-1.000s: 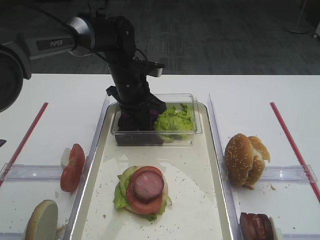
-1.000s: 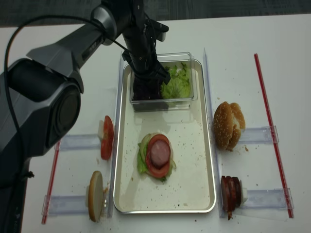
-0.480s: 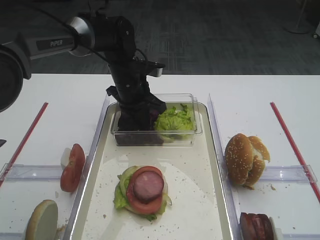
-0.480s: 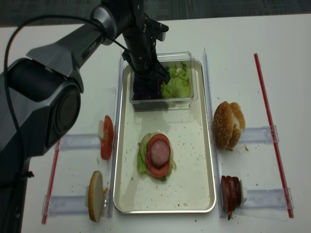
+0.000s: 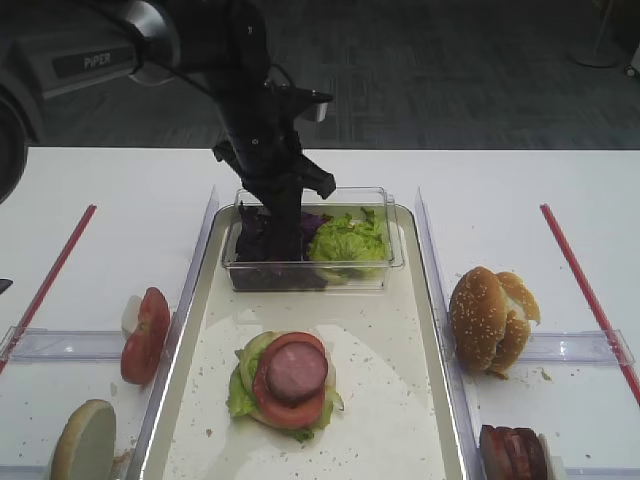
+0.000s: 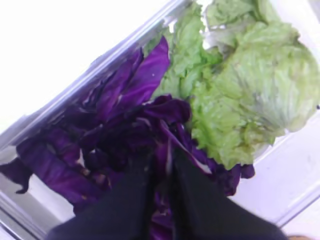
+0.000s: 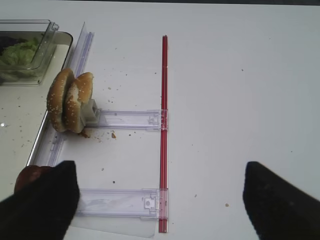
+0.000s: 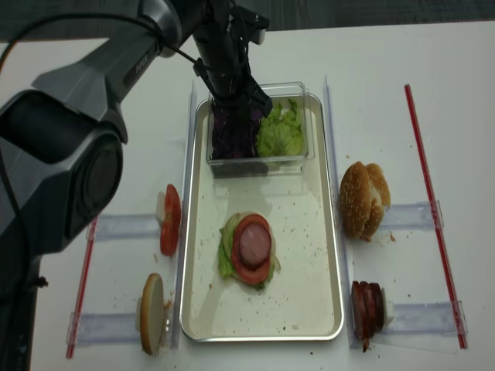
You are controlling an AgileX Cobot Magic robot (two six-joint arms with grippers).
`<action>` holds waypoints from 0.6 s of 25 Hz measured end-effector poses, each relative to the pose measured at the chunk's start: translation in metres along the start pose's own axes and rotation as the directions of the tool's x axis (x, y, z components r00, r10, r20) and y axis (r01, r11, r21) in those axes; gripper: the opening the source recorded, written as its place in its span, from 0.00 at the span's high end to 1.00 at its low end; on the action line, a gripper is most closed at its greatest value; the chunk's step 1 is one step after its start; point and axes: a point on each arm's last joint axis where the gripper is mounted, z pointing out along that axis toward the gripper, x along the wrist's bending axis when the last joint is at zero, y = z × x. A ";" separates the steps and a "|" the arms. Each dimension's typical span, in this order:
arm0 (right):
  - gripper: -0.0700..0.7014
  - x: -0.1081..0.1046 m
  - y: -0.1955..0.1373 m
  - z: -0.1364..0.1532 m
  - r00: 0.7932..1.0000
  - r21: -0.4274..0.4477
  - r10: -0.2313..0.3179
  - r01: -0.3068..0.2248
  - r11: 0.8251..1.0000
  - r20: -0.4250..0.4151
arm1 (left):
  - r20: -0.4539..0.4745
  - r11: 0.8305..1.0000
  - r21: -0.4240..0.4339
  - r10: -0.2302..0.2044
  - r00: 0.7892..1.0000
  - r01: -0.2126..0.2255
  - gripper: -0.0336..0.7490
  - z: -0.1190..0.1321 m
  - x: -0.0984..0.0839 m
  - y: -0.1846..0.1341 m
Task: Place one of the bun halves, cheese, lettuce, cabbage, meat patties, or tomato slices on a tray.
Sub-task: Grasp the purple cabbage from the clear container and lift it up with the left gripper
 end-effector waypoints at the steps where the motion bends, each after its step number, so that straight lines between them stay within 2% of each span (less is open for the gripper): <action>1: 0.03 0.000 0.000 0.000 1.000 0.000 0.000 0.000 1.000 0.000 | -0.002 1.000 -0.010 0.002 1.000 -0.002 0.90 -0.003 0.000 0.001; 15: 0.03 0.000 0.000 0.000 1.000 0.000 -0.001 0.001 1.000 0.000 | -0.028 0.993 -0.115 0.020 0.999 -0.023 0.90 -0.060 -0.009 0.002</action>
